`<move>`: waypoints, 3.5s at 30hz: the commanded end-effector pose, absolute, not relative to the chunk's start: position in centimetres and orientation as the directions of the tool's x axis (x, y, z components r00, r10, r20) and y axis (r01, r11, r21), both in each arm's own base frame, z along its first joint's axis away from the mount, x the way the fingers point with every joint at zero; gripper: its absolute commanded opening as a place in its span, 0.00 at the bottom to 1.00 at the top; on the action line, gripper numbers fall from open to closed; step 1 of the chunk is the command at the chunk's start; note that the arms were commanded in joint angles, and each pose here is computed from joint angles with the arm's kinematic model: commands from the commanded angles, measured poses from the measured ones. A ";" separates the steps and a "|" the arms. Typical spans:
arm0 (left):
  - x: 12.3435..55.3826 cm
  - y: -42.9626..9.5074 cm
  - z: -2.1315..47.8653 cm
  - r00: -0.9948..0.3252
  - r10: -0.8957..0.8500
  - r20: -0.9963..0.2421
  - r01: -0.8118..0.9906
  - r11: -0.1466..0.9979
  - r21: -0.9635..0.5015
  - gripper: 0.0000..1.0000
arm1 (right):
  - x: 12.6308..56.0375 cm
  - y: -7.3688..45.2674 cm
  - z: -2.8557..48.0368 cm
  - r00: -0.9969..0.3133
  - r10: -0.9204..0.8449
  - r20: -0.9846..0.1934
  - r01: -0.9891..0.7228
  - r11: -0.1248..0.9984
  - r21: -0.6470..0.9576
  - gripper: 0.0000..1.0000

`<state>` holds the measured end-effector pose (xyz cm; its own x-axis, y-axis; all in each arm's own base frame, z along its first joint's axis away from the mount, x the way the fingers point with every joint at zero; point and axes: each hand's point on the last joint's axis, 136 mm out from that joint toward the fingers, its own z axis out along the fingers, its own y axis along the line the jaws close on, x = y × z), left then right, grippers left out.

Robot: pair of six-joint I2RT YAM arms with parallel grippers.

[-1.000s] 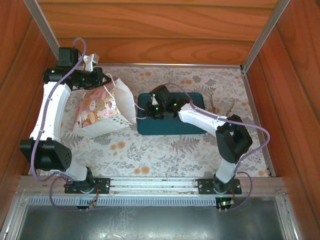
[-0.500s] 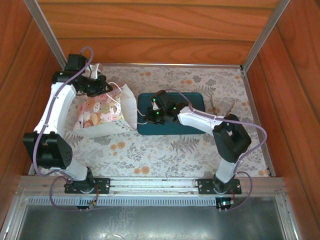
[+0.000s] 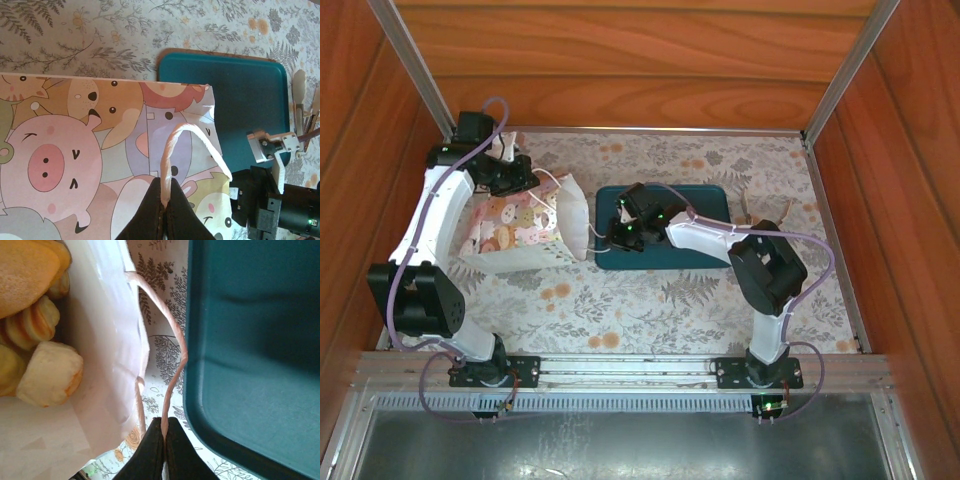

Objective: Take the fake bread out of the paper bag

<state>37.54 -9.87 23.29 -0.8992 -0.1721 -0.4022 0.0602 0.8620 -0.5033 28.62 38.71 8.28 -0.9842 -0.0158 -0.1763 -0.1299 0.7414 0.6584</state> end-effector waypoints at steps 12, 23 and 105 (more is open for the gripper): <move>39.1 -10.3 23.7 -0.874 -0.275 -0.401 0.007 0.818 -0.575 0.00 | 31.1 37.5 7.0 -0.983 0.013 -0.185 -0.107 0.775 0.623 0.11; 38.0 -13.3 23.4 -0.906 -0.249 -0.343 0.069 0.712 -0.698 0.00 | 30.6 35.9 6.3 -0.986 0.006 -0.169 -0.100 0.782 0.615 0.16; 31.9 -19.2 30.4 -0.833 -0.156 -0.532 0.321 0.647 -0.692 0.00 | 34.1 -4.4 4.4 -0.987 0.160 0.023 0.160 0.987 -0.008 0.95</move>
